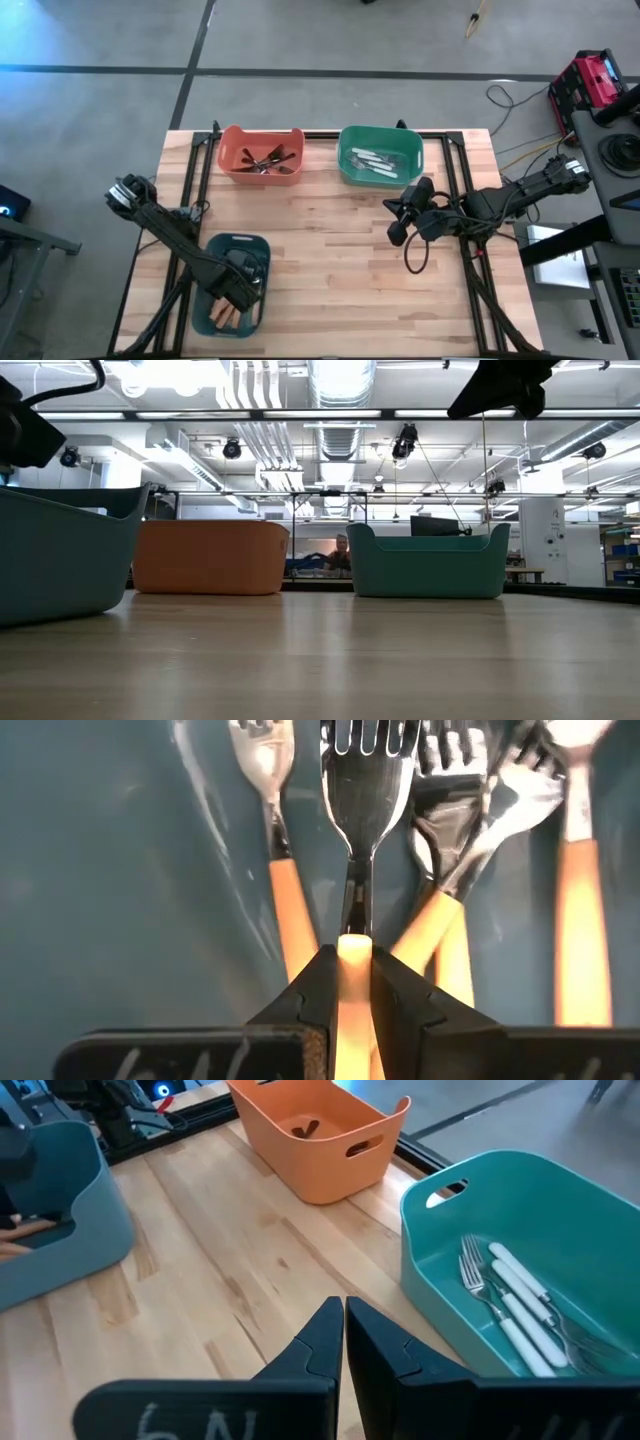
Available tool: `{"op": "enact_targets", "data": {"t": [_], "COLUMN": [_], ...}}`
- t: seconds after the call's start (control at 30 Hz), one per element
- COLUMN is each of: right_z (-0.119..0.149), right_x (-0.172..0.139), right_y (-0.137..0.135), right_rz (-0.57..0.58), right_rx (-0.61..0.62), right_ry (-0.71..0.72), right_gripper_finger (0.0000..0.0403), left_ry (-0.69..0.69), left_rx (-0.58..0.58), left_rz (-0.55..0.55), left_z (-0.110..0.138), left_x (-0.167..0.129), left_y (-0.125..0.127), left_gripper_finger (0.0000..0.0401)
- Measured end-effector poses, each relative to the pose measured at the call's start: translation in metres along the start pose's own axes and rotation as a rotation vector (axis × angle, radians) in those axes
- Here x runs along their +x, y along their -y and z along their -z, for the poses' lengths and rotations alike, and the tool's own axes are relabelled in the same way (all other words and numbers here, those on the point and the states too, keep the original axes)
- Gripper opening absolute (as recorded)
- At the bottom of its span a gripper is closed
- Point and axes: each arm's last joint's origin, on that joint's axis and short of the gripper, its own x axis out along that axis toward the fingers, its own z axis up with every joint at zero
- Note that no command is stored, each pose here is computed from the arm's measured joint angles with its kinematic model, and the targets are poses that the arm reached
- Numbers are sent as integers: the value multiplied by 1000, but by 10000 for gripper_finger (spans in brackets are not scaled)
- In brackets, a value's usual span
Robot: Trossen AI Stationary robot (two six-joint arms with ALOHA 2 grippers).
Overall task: Sort silverware by color (type)
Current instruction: Adjust the orange forks in the blue-green bin
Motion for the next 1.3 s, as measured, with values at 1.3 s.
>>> {"op": "enact_targets", "data": {"t": [1.3], "right_z": [-8], "right_x": [-7], "right_y": [-1], "right_rz": [-80], "right_rx": [-55], "right_ry": [-13], "right_gripper_finger": [9], "left_ry": [-32], "left_rx": [14], "left_rz": [203], "left_z": [-2], "left_x": [-65], "left_y": [31], "left_gripper_finger": [155]}}
